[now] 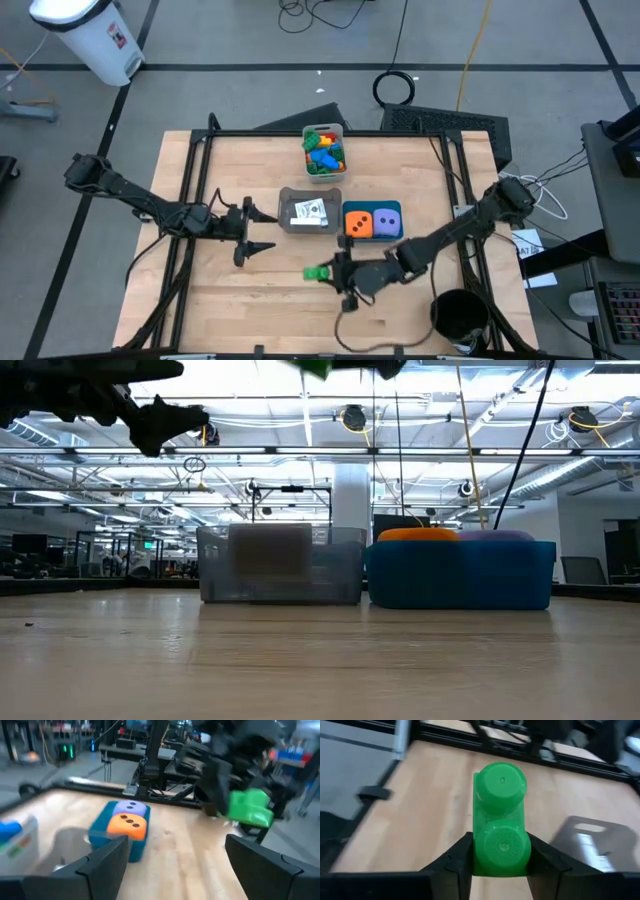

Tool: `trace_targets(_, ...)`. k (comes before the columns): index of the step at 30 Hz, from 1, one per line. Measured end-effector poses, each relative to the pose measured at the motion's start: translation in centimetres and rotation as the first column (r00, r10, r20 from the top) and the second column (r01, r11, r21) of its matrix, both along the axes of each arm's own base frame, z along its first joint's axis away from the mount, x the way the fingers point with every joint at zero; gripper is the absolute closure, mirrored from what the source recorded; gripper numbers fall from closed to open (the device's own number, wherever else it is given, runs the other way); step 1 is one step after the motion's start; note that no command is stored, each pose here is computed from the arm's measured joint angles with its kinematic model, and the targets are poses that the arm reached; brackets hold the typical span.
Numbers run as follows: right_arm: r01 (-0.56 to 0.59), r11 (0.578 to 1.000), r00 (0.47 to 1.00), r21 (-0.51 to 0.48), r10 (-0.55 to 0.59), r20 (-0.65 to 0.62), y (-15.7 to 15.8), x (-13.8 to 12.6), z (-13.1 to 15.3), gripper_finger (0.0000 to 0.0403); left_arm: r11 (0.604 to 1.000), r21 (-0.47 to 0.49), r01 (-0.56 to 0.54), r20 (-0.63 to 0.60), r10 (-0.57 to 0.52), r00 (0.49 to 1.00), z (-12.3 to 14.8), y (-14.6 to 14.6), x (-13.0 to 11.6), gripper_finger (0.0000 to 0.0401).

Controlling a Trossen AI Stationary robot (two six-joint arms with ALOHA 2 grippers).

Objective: Pick & Place Toys
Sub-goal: Put the green game piece into the gray bin

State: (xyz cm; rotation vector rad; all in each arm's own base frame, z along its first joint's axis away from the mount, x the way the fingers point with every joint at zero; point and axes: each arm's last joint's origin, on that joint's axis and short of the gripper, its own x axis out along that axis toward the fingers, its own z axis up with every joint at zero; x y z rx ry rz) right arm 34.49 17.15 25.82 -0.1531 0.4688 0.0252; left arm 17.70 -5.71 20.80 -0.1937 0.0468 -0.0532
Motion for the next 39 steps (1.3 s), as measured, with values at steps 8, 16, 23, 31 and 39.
trace_targets(8,0.132,0.990,0.991,-0.044,-0.132,-0.008,-5.8,1.6,-0.6,0.0274,0.976,0.217,0.008,0.009,-0.011,1.000,0.0,0.0,0.0,0.0064)
trace_targets(16,0.357,0.934,0.933,-0.020,-0.356,0.060,-14.8,1.7,-0.7,0.0274,0.972,0.234,0.008,0.016,-0.012,1.000,0.0,0.0,0.0,0.0064)
trace_targets(23,0.506,0.858,0.851,0.086,-0.513,0.114,-26.0,1.5,-2.6,0.0274,0.962,0.274,0.009,0.018,-0.014,1.000,0.0,0.0,0.0,0.0064)
trace_targets(31,0.616,0.733,0.766,0.288,-0.643,-0.002,-36.3,-0.7,-7.2,0.0272,0.950,0.311,-0.027,0.018,0.022,1.000,0.0,0.7,0.2,0.0064)
trace_targets(39,0.611,0.715,0.764,0.340,-0.645,-0.018,-36.6,-0.7,-7.7,0.0177,0.956,0.279,-0.095,0.012,0.096,0.995,0.0,2.2,0.6,0.0064)
